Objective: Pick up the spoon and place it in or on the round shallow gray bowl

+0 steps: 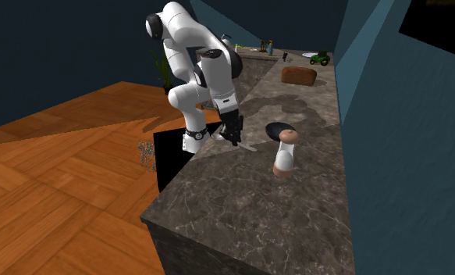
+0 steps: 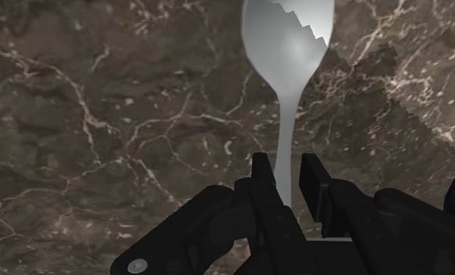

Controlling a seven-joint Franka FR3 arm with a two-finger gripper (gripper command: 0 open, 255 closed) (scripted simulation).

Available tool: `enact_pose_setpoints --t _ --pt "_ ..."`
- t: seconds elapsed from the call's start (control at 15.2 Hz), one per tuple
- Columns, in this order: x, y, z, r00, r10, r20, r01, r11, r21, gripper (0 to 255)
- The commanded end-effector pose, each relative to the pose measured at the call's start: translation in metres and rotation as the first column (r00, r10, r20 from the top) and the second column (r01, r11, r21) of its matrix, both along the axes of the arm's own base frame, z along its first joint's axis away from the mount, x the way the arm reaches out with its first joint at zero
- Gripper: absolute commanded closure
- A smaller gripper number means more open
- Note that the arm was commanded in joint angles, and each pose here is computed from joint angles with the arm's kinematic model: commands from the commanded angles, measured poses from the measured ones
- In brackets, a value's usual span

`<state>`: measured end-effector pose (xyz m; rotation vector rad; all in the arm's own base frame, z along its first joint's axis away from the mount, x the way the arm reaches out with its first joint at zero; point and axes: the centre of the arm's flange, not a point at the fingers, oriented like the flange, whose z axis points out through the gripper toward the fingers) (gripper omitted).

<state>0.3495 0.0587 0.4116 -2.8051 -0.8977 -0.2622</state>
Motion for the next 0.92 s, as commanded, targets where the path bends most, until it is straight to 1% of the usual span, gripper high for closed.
enact_pose_setpoints --t 0.0,0.4,0.46,0.86 --pt "0.000 -0.001 0.011 1.000 0.000 0.000 0.000 1.000 0.000 255" --pt "0.000 -0.001 0.043 1.000 0.000 0.000 0.000 1.000 0.000 255" --pt "0.000 -0.001 0.044 1.000 0.000 0.000 0.000 1.000 0.000 255" --pt "-0.019 0.076 0.047 1.000 0.000 0.000 0.000 1.000 0.000 255"
